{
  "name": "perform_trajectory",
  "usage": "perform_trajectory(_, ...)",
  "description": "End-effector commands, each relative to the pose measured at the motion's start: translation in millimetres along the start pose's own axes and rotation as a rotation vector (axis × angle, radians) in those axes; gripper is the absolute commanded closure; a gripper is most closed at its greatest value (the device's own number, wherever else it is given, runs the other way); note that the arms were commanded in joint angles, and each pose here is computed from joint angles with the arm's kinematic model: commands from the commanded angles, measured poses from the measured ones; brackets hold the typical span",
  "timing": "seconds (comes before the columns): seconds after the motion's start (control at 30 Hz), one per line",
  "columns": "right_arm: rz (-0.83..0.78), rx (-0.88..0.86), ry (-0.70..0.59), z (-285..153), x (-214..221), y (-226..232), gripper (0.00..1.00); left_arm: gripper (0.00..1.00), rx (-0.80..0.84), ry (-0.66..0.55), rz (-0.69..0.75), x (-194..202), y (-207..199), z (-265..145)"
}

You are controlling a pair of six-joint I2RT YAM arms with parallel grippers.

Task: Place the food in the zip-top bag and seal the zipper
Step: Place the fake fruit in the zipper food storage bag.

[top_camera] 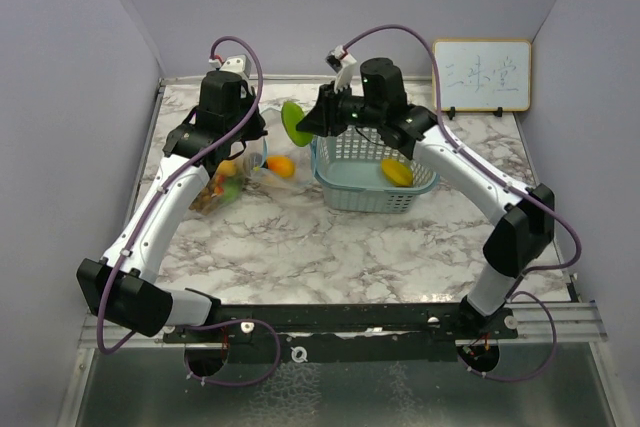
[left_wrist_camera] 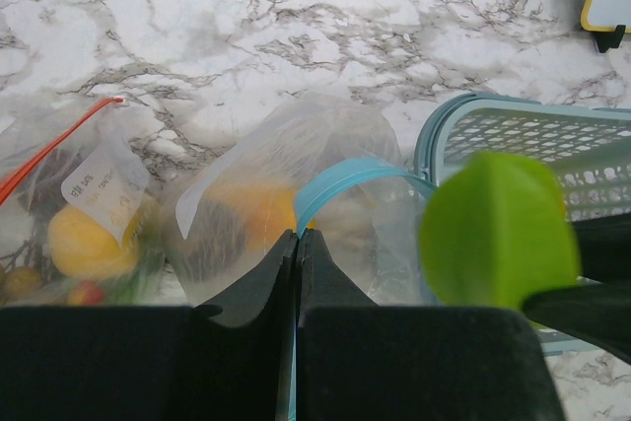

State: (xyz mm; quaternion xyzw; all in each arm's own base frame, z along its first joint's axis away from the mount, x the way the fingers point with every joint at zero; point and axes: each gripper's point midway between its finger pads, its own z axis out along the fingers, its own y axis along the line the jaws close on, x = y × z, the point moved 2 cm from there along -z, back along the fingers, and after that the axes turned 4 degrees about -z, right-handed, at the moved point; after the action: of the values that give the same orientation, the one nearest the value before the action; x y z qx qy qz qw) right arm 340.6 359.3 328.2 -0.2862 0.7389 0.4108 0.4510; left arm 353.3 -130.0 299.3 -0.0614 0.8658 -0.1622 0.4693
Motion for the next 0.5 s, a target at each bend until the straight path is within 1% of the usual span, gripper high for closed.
perform_trajectory(0.0, 0.06, -0.076, 0.045, 30.1, 21.0, 8.0, 0.77, 1.0, 0.043, -0.047, -0.013, -17.4, -9.4, -8.8)
perform_trajectory(0.1, 0.069, -0.044, 0.075, 32.4, 32.3, 2.5, 0.63, 1.0, 0.036, -0.054, -0.007, -18.1, -8.1, -11.1)
perform_trajectory(0.17, 0.046, -0.018, 0.08, 28.9, 32.8, -0.9, 0.49, 1.0, 0.034, -0.052, -0.004, -17.4, -7.3, -10.9)
perform_trajectory(0.23, 0.019, 0.018, 0.085, 24.0, 30.8, -4.7, 0.33, 1.0, 0.035, -0.051, -0.004, -16.9, -7.2, -10.4)
perform_trajectory(0.3, -0.008, 0.064, 0.074, 14.4, 22.4, -7.0, 0.15, 1.0, 0.039, -0.05, -0.005, -16.3, -8.0, -9.6)
perform_trajectory(0.33, -0.018, 0.097, 0.068, 8.9, 18.4, -9.2, 0.04, 1.0, 0.04, -0.05, -0.005, -16.6, -8.3, -8.9)
perform_trajectory(0.37, -0.031, 0.135, 0.062, 0.9, 14.1, -11.4, 0.0, 1.0, 0.04, -0.049, -0.005, -16.4, -8.2, -8.6)
perform_trajectory(0.47, -0.025, 0.344, 0.065, -25.1, 11.3, -34.4, 0.0, 1.0, 0.041, -0.05, -0.005, -16.8, -8.5, -8.6)
